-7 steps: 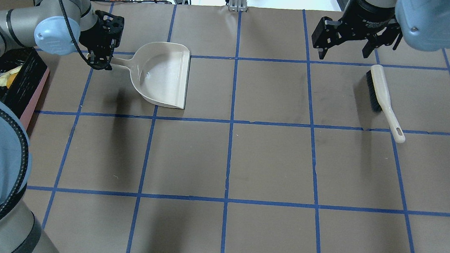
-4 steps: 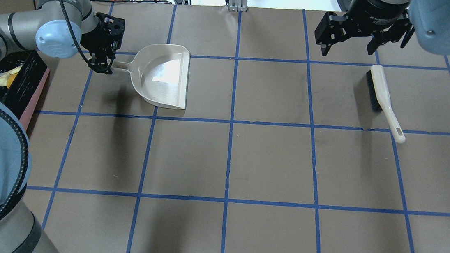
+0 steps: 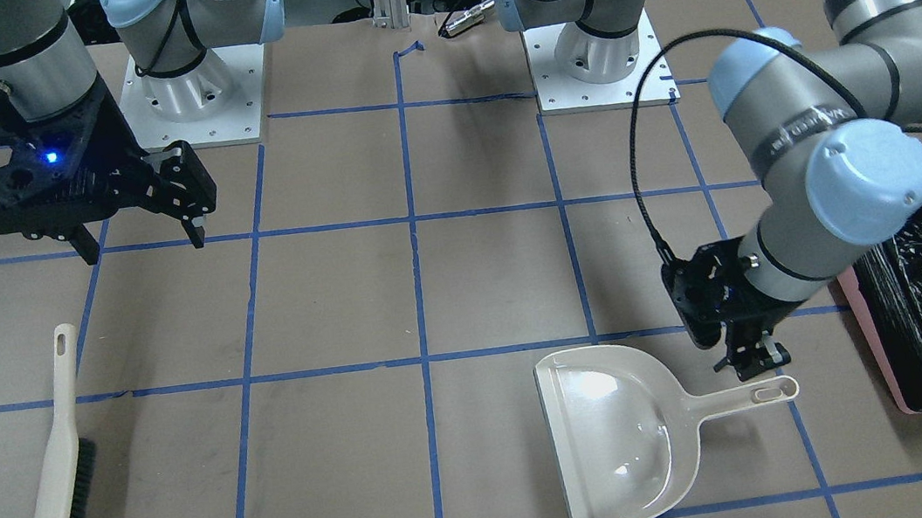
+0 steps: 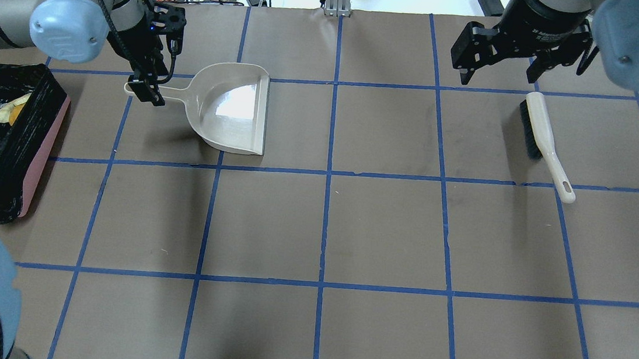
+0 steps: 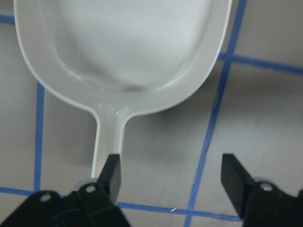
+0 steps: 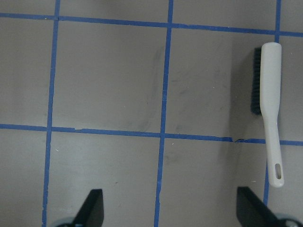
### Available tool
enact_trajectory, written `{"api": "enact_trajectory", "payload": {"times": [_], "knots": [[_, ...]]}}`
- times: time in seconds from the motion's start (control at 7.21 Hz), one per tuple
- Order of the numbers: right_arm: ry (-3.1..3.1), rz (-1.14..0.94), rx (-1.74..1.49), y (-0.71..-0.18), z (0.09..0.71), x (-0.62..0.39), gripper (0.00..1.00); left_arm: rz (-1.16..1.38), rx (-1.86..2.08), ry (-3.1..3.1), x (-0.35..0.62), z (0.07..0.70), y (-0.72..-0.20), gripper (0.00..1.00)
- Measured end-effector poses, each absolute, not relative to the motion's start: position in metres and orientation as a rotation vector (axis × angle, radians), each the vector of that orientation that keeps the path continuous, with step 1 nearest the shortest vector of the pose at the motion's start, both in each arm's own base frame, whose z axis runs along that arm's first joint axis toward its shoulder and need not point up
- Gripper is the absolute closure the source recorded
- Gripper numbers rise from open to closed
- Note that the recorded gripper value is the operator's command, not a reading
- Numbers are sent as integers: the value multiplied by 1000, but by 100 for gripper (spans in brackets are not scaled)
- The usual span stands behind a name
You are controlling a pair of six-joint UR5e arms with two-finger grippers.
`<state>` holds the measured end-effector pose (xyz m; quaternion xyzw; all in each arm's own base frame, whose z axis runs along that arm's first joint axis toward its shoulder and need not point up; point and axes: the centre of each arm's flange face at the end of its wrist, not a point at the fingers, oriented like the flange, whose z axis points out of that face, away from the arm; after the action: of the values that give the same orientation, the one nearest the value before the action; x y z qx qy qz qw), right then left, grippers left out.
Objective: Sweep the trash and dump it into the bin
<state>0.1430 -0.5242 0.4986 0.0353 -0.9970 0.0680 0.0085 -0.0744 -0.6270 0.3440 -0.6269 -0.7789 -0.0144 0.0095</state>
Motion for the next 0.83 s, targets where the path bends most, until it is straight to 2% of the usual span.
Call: {"api": "enact_trajectory", "payload": {"times": [0.28, 0.55, 0.69, 0.83], "knots": [[-3116, 194, 117, -523, 495, 143, 0, -59, -1698, -2624, -141, 402, -578, 19], [-3117, 195, 110, -520, 497, 143, 0, -98, -1388, -2803, -158, 455, -525, 14], [-3117, 190, 106, -517, 499, 142, 0, -77, -1214, -2896, -157, 481, -504, 4], [-3119, 181, 101, -513, 500, 142, 0, -29, -989, -2997, -155, 503, -487, 0]]}}
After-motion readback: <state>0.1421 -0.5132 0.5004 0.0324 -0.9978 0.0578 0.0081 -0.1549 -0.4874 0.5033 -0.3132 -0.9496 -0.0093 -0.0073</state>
